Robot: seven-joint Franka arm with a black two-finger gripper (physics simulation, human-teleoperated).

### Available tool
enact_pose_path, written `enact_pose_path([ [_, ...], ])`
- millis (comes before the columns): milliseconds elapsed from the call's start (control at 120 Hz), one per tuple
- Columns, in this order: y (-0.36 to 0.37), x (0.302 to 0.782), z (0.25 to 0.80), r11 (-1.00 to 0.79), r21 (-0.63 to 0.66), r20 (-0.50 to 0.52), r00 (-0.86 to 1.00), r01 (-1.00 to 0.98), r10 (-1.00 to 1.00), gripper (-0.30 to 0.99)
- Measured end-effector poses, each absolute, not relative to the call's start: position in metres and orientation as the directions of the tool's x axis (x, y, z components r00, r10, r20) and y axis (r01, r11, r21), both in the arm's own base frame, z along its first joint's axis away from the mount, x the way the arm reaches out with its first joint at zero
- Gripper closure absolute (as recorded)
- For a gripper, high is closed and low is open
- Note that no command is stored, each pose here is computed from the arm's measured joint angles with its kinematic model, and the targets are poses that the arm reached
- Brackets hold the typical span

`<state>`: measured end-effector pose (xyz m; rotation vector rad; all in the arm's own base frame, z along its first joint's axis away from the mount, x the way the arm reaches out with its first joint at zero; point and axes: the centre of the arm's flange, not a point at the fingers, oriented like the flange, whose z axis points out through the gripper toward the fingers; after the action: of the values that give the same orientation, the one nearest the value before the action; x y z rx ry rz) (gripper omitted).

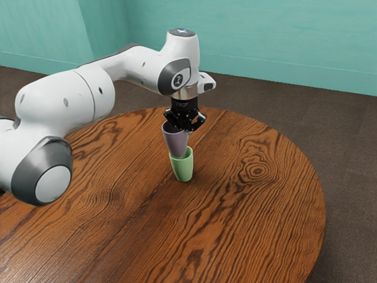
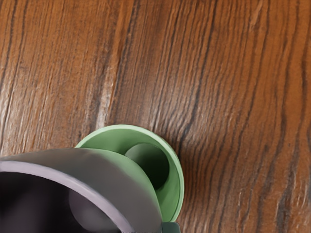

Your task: Place the left cup onto the right cup

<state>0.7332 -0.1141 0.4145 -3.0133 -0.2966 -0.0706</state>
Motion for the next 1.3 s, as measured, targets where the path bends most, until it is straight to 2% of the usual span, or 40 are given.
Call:
enact_pose_path([
  [1300,-0.115,0.743,0.390,-0.977,-0.101,0.035,0.982,0.189,0.186,0.79],
])
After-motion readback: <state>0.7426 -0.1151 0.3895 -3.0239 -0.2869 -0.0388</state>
